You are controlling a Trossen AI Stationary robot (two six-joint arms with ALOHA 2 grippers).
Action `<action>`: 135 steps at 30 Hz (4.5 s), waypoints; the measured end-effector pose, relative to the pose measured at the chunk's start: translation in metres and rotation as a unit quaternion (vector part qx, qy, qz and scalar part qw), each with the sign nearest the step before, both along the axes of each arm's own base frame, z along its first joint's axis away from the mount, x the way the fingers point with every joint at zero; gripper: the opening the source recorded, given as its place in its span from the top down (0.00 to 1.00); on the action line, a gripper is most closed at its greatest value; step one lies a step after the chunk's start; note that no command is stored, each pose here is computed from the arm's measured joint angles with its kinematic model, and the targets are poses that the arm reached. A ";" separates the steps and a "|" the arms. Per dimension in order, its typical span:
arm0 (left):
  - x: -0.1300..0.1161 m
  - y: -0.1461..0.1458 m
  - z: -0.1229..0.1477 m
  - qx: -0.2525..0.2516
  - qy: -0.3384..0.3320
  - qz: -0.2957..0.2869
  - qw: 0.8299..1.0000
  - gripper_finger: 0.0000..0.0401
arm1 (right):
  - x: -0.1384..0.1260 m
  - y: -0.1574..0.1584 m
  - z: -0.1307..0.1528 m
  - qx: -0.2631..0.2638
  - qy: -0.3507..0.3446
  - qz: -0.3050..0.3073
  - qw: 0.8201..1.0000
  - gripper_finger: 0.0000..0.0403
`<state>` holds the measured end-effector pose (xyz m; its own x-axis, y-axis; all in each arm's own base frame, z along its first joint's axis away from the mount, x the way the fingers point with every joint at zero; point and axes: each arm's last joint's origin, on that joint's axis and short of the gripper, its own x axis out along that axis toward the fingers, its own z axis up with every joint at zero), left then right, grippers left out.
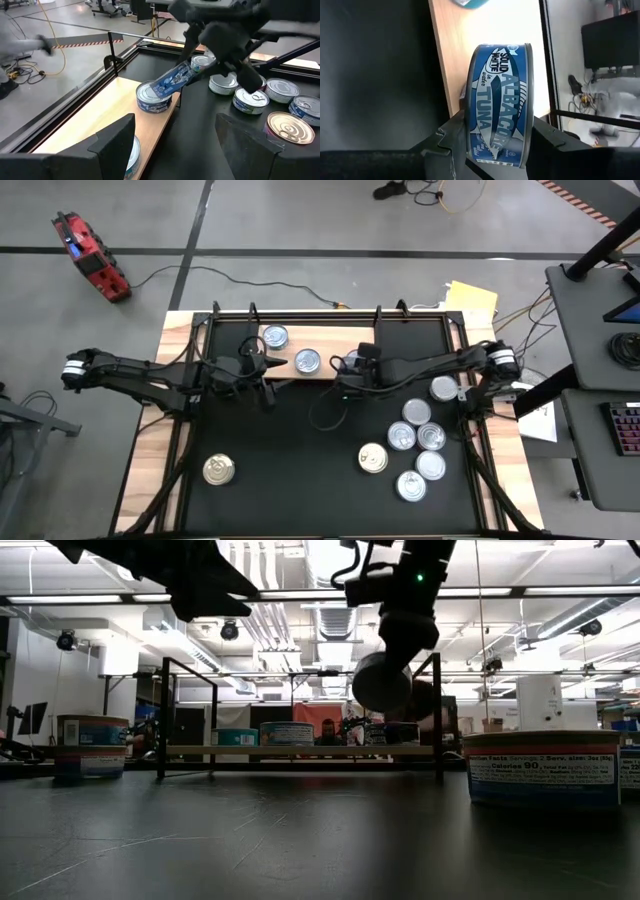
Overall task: Stack canned seafood by type on shelf
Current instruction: Stack the blue tuna can on top of the other blue tuna can on the shelf, then put the blue tuna can on the shelf
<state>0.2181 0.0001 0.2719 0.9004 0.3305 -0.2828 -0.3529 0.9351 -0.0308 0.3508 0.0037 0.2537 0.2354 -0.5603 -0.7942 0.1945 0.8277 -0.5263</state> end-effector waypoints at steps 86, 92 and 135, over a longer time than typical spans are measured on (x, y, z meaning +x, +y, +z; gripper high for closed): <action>0.000 0.000 -0.001 -0.004 -0.001 0.001 1.000 0.35 | -0.004 -0.060 -0.021 0.048 0.017 -0.046 0.998 0.43; 0.000 0.000 -0.001 -0.008 0.002 0.002 1.000 0.35 | -0.006 -0.053 -0.015 0.052 0.002 -0.047 0.998 0.45; 0.007 -0.069 -0.027 -0.056 0.026 -0.123 0.990 0.35 | -0.044 0.102 -0.008 0.104 -0.248 0.181 0.946 0.97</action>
<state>0.2251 -0.0684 0.2447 0.9330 0.0662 -0.3537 -0.1179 0.9849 -0.1268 0.3070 0.1061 0.2461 0.7549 -0.2149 -0.6196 0.0589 0.9632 -0.2622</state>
